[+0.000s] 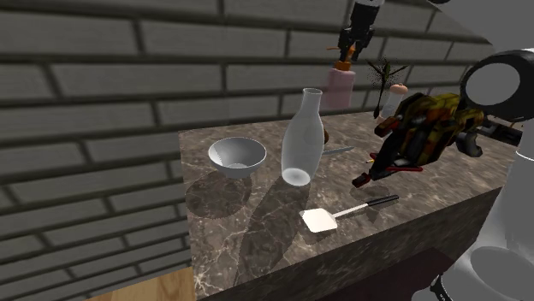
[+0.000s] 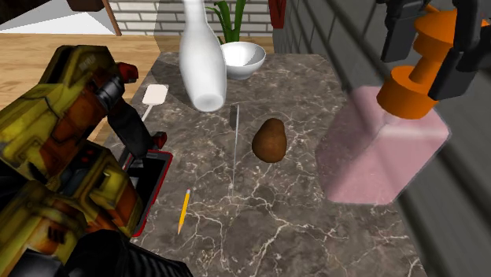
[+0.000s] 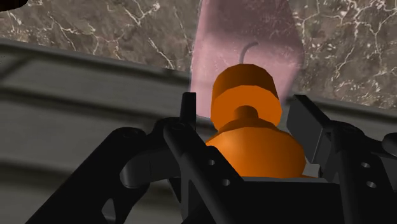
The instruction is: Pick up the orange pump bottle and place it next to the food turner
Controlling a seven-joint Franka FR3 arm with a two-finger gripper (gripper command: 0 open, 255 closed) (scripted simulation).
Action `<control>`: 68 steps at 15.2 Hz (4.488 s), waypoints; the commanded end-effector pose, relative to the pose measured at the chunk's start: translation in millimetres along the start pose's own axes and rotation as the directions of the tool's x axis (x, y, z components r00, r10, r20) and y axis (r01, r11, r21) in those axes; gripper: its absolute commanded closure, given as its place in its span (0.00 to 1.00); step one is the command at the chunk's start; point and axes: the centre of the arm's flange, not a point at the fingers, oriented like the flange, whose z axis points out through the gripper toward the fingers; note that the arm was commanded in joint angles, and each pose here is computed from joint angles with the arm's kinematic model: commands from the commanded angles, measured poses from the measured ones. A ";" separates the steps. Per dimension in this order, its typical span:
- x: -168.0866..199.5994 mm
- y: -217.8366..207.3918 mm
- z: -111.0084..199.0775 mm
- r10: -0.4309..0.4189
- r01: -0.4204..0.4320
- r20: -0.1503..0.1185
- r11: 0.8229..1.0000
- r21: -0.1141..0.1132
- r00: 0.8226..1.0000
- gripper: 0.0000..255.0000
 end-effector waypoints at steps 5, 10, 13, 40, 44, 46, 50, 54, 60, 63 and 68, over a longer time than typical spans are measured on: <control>-67.1 -7.1 -45.3 0.000 0.000 0.000 1.000 0.001 1.000 1.00; -121.9 -14.5 -81.4 0.000 0.000 0.000 1.000 0.001 1.000 1.00; -154.8 -19.0 -103.0 0.000 0.000 0.000 1.000 0.001 1.000 1.00; -406.2 -54.1 -245.2 0.000 0.000 0.000 1.000 0.001 1.000 1.00; -409.7 -55.4 -224.4 0.000 0.000 0.000 1.000 0.001 1.000 1.00; -411.5 -56.0 -214.0 0.000 0.000 0.000 1.000 0.001 1.000 1.00; -415.0 -57.3 -193.2 0.000 0.000 0.000 1.000 0.001 1.000 1.00; -418.5 -58.5 -172.4 0.000 0.000 0.000 1.000 0.001 1.000 1.00; -423.7 -60.5 -141.2 0.000 0.000 0.000 1.000 0.001 1.000 1.00; -426.3 -61.4 -125.6 0.000 0.000 0.000 1.000 0.001 1.000 1.00; -430.7 -63.0 -99.6 0.000 0.000 0.000 1.000 0.001 1.000 1.00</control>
